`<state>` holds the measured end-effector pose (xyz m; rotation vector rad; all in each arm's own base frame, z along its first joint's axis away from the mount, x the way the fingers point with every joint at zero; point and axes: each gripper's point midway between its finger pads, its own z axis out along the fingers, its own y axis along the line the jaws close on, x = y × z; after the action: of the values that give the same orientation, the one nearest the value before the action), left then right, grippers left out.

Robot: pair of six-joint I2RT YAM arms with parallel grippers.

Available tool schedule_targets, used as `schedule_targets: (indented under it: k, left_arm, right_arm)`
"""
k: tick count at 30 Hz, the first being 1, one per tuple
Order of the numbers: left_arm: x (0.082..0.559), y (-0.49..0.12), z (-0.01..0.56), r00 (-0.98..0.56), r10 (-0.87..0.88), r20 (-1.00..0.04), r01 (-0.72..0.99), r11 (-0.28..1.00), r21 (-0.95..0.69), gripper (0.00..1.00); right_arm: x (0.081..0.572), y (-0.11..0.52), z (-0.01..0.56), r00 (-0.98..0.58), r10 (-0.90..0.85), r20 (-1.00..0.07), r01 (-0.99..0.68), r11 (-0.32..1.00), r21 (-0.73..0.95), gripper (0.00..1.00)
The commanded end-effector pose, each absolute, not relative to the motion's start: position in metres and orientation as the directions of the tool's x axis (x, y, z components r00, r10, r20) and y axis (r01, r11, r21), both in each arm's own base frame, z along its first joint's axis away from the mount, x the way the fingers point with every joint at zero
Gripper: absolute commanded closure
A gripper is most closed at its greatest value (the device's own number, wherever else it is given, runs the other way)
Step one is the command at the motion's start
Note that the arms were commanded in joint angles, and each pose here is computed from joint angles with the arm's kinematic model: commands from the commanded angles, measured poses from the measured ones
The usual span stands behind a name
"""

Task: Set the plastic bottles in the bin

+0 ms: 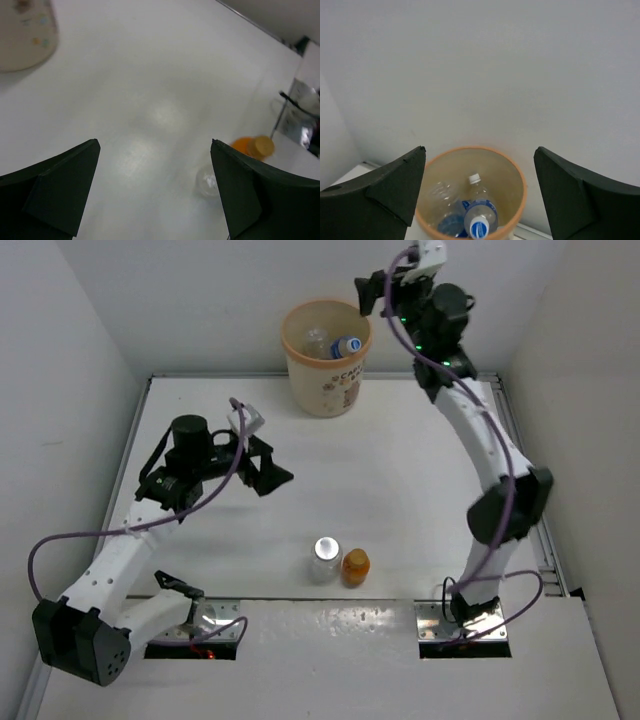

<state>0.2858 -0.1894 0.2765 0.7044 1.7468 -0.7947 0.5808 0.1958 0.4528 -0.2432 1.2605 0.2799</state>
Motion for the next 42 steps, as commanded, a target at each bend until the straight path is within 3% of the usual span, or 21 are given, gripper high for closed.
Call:
schedule_targets:
  k: [1, 3, 6, 8, 9, 12, 21, 42]
  left_arm:
    - [0.231, -0.218, 0.270, -0.131, 0.196, -0.972, 0.940, 0.336, -0.059, 0.00]
    - [0.205, -0.225, 0.252, -0.123, 0.244, -0.962, 0.967, 0.248, -0.061, 0.05]
    - [0.184, -0.229, 0.234, -0.055, 0.309, -0.950, 0.985, 0.173, -0.001, 0.22]
    - [0.168, -0.233, 0.215, -0.012, 0.363, -0.932, 0.995, 0.095, 0.024, 0.27]
    - [0.162, -0.235, 0.213, 0.013, 0.372, -0.928, 0.997, 0.063, 0.039, 0.27]
    - [0.147, -0.241, 0.191, 0.114, 0.409, -0.905, 0.993, -0.043, 0.106, 0.03]
    - [0.139, -0.264, 0.154, 0.271, 0.477, -0.836, 0.961, -0.186, 0.206, 0.00]
    - [0.147, -0.326, 0.122, 0.330, 0.540, -0.775, 0.933, -0.312, 0.180, 0.00]
  right_arm:
    - [0.489, 0.171, 0.517, 0.220, 0.134, -0.966, -0.458, 0.889, 0.019, 0.13]
    - [0.468, 0.169, 0.456, -0.018, 0.060, -0.998, -0.505, 0.861, 0.061, 0.19]
    - [0.409, 0.144, 0.412, -0.204, -0.008, -0.979, -0.497, 0.863, 0.096, 0.23]
    - [0.377, 0.124, 0.372, -0.329, -0.022, -0.944, -0.453, 0.881, 0.137, 0.27]
    - [0.362, 0.119, 0.349, -0.412, -0.030, -0.911, -0.439, 0.883, 0.169, 0.27]
    - [0.327, 0.103, 0.309, -0.529, -0.017, -0.848, -0.396, 0.889, 0.230, 0.27]
    - [0.306, 0.089, 0.287, -0.581, 0.054, -0.812, -0.337, 0.893, 0.300, 0.25]
    - [0.300, 0.091, 0.270, -0.633, 0.005, -0.774, -0.363, 0.881, 0.303, 0.27]
